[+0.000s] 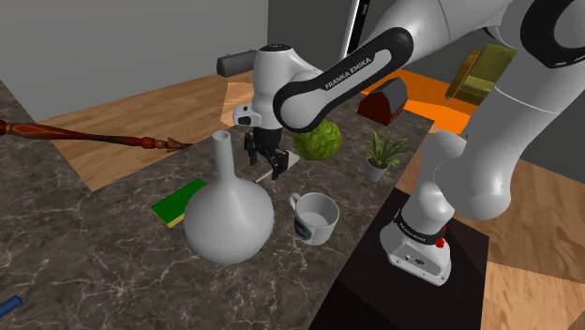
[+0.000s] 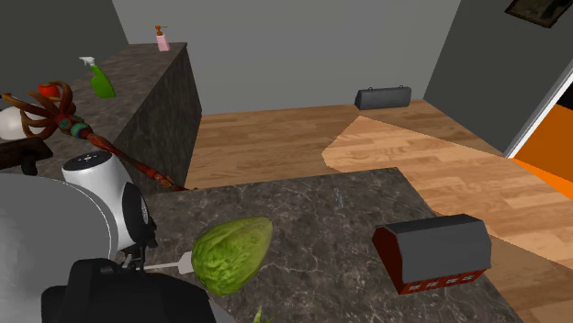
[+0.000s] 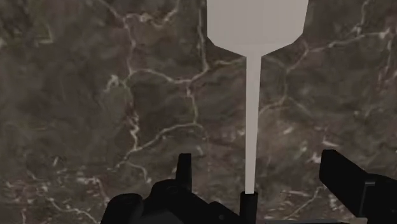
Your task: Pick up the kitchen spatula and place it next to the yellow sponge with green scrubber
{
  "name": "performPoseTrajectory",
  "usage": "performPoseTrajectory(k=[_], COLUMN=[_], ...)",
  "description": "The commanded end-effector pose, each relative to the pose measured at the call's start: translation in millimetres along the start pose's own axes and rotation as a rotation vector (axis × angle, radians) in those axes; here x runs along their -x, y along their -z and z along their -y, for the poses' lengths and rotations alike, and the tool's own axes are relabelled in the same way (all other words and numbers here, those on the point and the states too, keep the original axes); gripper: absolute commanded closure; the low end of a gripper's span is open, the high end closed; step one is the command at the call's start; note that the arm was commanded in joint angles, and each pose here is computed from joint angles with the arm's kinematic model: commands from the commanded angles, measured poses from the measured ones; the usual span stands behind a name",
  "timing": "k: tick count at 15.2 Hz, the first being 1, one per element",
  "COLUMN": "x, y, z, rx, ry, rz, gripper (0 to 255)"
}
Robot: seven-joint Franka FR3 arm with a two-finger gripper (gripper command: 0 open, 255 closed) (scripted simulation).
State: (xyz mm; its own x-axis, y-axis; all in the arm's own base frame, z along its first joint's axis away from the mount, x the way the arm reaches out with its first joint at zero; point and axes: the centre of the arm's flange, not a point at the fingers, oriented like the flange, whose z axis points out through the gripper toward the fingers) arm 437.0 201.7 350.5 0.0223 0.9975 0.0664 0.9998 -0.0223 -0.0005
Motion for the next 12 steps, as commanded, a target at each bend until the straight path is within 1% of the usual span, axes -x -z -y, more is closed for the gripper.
performPoseTrajectory(k=[1,5,12], x=[0,0,0], y=[0,50,50], z=[0,0,0], rx=[0.000,0.000,0.000], ry=[0.000,0.000,0.000], rz=[0.000,0.000,0.000], gripper=[0,0,0])
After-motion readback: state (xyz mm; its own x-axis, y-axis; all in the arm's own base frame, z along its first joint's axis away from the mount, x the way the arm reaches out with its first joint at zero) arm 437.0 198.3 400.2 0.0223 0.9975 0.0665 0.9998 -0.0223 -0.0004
